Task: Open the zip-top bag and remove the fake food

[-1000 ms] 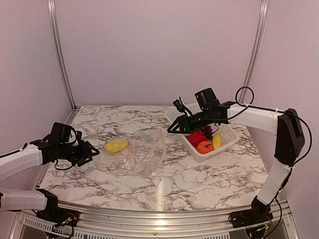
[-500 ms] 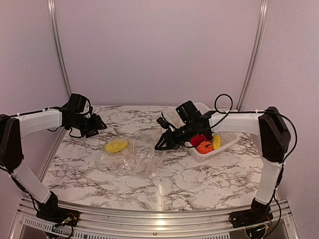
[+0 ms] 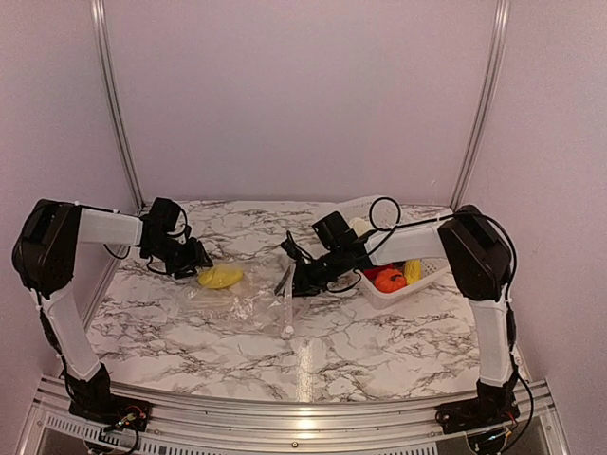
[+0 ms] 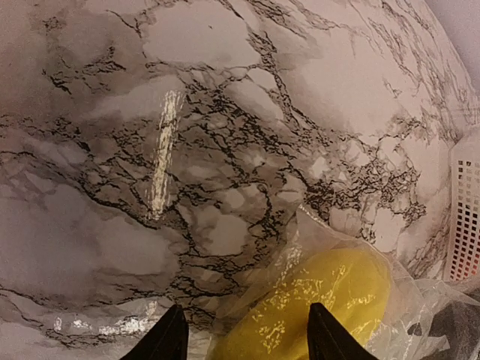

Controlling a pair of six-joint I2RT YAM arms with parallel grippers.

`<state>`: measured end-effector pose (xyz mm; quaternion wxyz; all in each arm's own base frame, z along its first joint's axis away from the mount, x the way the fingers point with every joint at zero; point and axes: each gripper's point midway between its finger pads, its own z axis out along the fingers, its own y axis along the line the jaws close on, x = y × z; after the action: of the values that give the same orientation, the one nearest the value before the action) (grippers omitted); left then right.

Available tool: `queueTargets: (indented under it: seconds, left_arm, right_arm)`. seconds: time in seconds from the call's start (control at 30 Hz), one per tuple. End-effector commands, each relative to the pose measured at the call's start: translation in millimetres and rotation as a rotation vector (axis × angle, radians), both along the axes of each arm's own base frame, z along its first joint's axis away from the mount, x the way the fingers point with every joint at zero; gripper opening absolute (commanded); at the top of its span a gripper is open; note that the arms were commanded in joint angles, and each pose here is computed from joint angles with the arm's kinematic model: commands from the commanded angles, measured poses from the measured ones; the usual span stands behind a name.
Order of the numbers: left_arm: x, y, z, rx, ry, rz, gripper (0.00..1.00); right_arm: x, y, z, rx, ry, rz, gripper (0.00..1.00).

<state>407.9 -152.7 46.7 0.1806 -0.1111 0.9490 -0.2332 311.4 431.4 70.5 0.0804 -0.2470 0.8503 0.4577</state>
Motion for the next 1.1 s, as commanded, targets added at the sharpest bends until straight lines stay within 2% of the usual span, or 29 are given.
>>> queueTargets:
  seconds: [0.0, 0.1, 0.17, 0.33, 0.4, 0.7, 0.8, 0.93, 1.07]
  left_arm:
    - [-15, -13, -11, -0.030, 0.004, -0.059, 0.55]
    - [-30, -17, -15, -0.066, 0.014, -0.063, 0.54]
    - [-38, -22, -17, -0.097, 0.017, -0.074, 0.50]
    - [-44, -27, 12, -0.159, -0.050, -0.047, 0.16]
    - [-45, -24, 26, -0.164, -0.078, -0.024, 0.00]
    - [-47, -9, 85, -0.165, -0.203, 0.058, 0.00]
    - [-49, -7, 102, -0.169, -0.239, 0.061, 0.00]
    - [-50, -6, 138, -0.218, -0.372, 0.066, 0.00]
    - [-55, -4, 150, -0.226, -0.417, 0.064, 0.00]
  right_arm:
    - [10, 27, 14, 0.080, -0.035, 0.020, 0.39]
    - [17, 32, 9, 0.080, -0.040, 0.015, 0.42]
    - [19, 34, 7, 0.080, -0.041, 0.014, 0.44]
    - [21, 37, 5, 0.084, -0.046, 0.018, 0.48]
    - [21, 33, -3, 0.049, -0.053, 0.012, 0.49]
    - [21, 17, -35, -0.074, -0.046, -0.017, 0.60]
    - [23, 13, -40, -0.090, -0.044, -0.020, 0.63]
    - [23, 11, -45, -0.084, -0.029, -0.012, 0.69]
    - [24, 12, -44, -0.075, -0.034, -0.004, 0.76]
